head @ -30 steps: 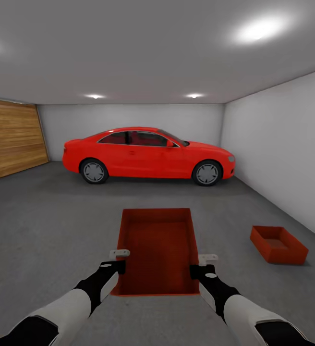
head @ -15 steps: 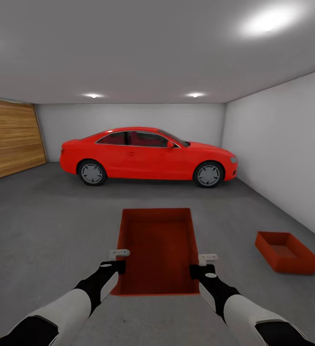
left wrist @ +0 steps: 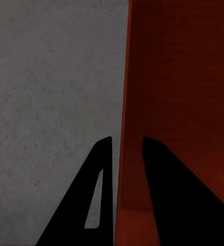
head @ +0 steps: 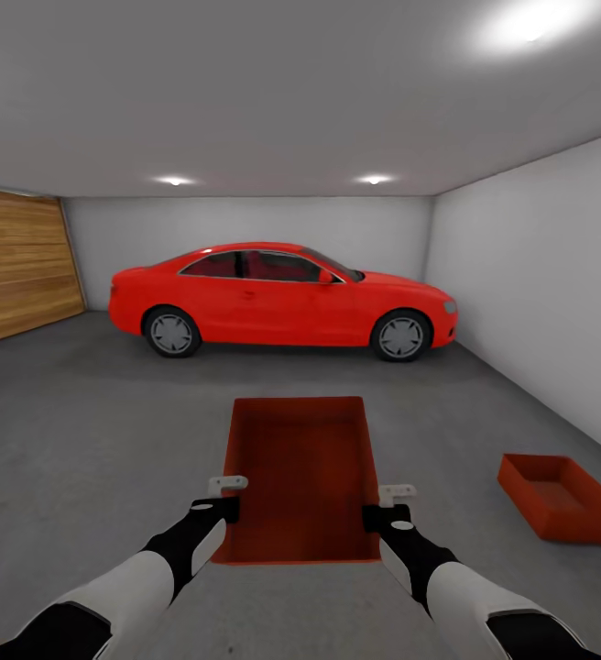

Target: Move the two storage containers from the living room to the garage. In the garage, place one container on the floor and stack the other container on top of it (either order is fine).

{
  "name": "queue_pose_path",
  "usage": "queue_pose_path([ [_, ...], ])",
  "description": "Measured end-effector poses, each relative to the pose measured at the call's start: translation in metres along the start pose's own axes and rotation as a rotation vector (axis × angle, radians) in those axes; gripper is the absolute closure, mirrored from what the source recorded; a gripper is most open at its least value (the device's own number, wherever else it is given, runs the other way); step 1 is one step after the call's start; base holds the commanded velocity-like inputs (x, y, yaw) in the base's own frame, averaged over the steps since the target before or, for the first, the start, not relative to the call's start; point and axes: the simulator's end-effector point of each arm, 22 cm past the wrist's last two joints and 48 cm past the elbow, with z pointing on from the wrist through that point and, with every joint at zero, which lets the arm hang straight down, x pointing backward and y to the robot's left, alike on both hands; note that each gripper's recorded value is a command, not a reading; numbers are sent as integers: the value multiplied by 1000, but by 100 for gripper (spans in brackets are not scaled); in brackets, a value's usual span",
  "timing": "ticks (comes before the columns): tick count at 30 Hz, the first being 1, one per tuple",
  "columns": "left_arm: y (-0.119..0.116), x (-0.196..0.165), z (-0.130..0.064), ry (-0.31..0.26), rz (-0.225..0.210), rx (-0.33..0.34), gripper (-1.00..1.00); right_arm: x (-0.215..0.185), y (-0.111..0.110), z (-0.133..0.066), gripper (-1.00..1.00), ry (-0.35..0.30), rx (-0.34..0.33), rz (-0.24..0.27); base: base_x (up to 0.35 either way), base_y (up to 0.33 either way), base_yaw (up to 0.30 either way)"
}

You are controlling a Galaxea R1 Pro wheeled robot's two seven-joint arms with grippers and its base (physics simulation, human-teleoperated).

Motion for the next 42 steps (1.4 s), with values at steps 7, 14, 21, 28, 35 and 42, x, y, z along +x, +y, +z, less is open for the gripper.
queue_pose_path([
  [7,0,1,0,2,0,0,100,0,0,0,100,2,0,0,322,0,0],
  [14,0,1,0,1,-1,0,100,0,0,0,100,1,0,-1,322,44,0],
  [21,0,1,0,0,-2,0,100,0,0,0,100,0,0,-1,321,101,0],
  [28,0,0,0,0,-2,0,100,0,0,0,100,0,0,-1,321,109,-8],
  [35,0,1,0,2,-1,1,100,1,0,0,100,2,1,-1,322,29,-226],
  [42,0,1,0,2,-1,0,100,0,0,0,100,2,0,-1,322,1,-284],
])
